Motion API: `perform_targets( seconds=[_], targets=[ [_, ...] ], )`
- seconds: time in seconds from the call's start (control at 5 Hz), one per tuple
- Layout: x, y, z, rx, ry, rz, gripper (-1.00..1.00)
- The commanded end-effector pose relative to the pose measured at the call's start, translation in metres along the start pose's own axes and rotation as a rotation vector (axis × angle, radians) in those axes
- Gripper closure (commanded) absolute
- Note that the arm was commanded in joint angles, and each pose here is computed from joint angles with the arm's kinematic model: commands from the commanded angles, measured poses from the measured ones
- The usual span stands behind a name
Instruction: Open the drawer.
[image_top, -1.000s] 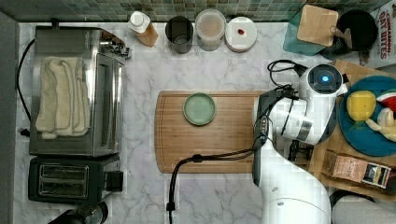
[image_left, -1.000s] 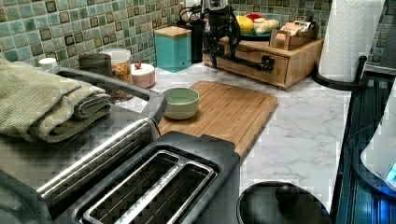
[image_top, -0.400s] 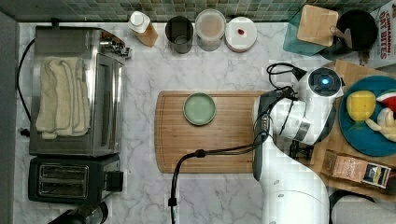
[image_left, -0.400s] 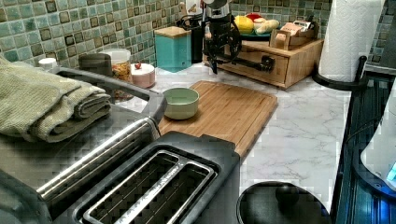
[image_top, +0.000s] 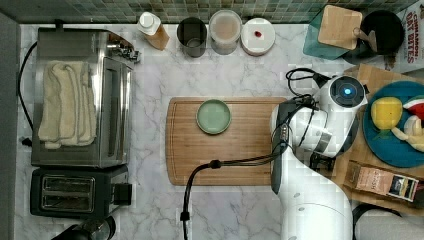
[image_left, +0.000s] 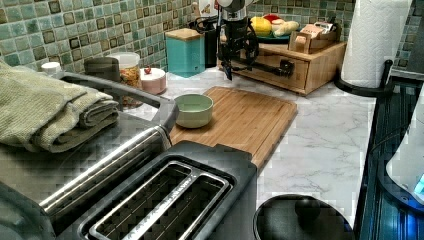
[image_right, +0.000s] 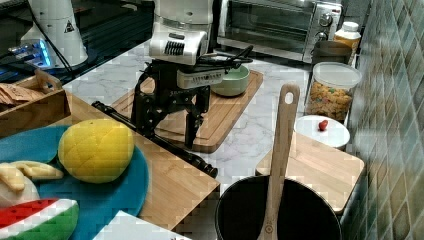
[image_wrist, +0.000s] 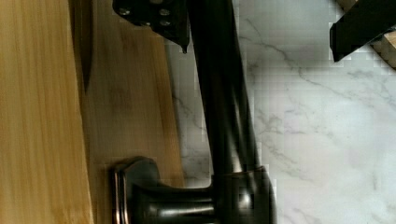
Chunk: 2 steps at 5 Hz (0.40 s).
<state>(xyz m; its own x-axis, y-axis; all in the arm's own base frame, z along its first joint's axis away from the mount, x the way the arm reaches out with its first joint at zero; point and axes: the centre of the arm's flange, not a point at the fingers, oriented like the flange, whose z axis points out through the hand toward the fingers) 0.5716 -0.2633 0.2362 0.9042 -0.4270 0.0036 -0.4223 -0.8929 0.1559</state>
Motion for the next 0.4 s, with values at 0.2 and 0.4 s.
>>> perform_targets(
  seconds=[0.2,0.4],
  targets=[
    [-0.039,-0.119,0.027,0.169,-0.065,-0.071,-1.00],
    [-0.058,-0.176,0.020,0.211,-0.060,-0.025,-1.00]
  ],
)
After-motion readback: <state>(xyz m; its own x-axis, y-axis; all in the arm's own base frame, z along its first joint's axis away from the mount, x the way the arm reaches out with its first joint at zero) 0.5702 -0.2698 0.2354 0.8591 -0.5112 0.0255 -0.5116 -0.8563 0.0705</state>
